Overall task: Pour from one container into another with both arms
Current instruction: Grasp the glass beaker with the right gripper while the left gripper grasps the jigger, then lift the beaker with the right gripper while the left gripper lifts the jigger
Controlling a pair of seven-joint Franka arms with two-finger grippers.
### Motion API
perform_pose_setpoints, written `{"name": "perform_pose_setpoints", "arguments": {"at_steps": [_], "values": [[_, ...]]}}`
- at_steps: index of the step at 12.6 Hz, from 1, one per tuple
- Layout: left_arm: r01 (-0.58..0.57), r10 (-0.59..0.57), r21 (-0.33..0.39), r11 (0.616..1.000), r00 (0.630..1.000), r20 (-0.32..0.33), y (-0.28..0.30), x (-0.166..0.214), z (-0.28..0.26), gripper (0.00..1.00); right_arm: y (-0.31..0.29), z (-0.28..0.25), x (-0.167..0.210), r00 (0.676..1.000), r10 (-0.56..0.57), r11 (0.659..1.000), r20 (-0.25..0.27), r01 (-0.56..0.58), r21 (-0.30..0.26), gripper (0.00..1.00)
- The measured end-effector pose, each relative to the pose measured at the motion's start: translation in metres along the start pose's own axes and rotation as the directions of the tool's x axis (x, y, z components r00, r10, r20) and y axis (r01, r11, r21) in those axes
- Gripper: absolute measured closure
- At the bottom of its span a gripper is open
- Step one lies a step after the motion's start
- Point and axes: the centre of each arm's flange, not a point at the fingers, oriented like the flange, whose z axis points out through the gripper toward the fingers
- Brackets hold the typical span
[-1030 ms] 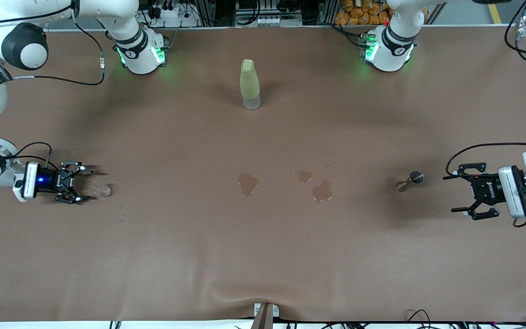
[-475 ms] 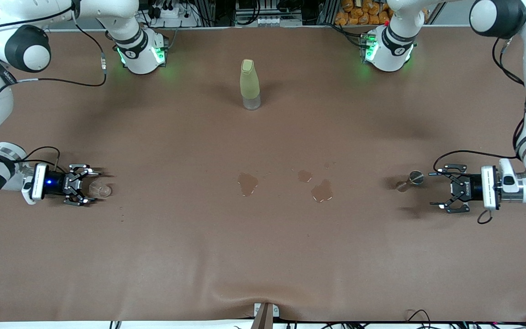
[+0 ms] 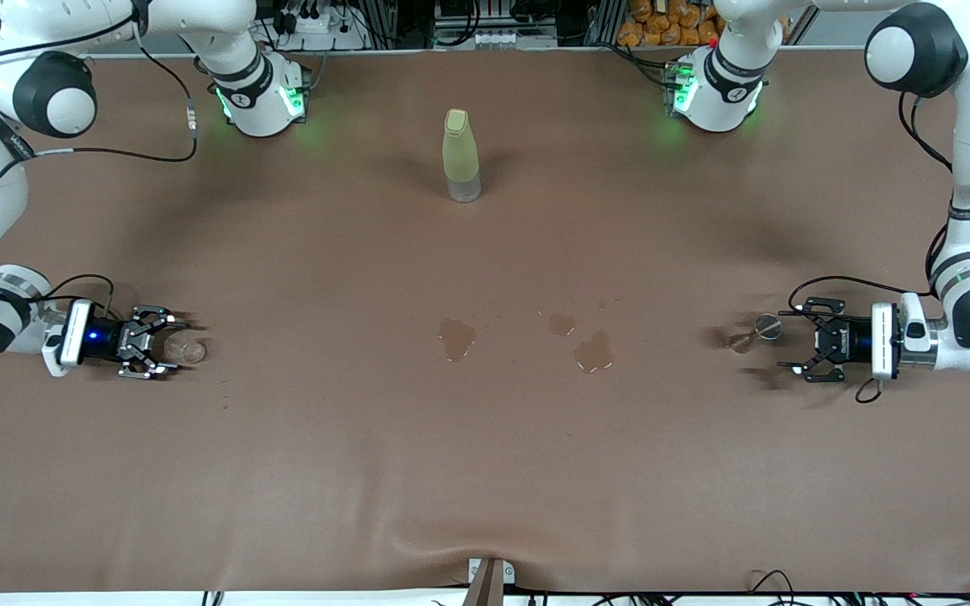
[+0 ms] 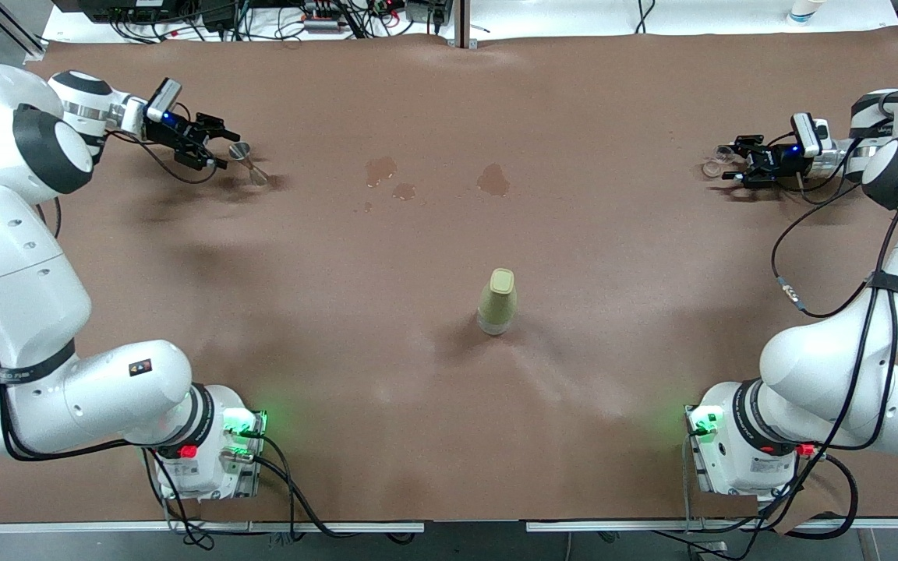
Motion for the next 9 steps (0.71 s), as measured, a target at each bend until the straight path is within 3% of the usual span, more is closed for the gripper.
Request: {"name": "perform_pose_setpoints", "arguments": {"at_steps": [2, 5, 9], "values": [[-0.025, 0.025, -0.01, 1.0, 1.0, -0.014, 0.001, -0.008, 0.005, 0.0, 0.0, 0.001, 0.0, 1.0, -0.006, 1.0, -0.001, 0.006, 0.001, 0.14], [-0.04, 0.038, -0.036, 0.999, 0.998, -0.045, -0.002, -0.019, 0.025, 0.0, 0.001, 0.002, 0.001, 1.0, -0.017, 1.0, -0.009, 0.017, 0.004, 0.48], [-0.042, 0.039, -0.045, 0.998, 0.998, -0.055, -0.002, -0.025, 0.032, 0.13, 0.003, 0.005, 0.004, 1.0, -0.025, 1.0, -0.015, 0.026, 0.016, 0.51]]}}
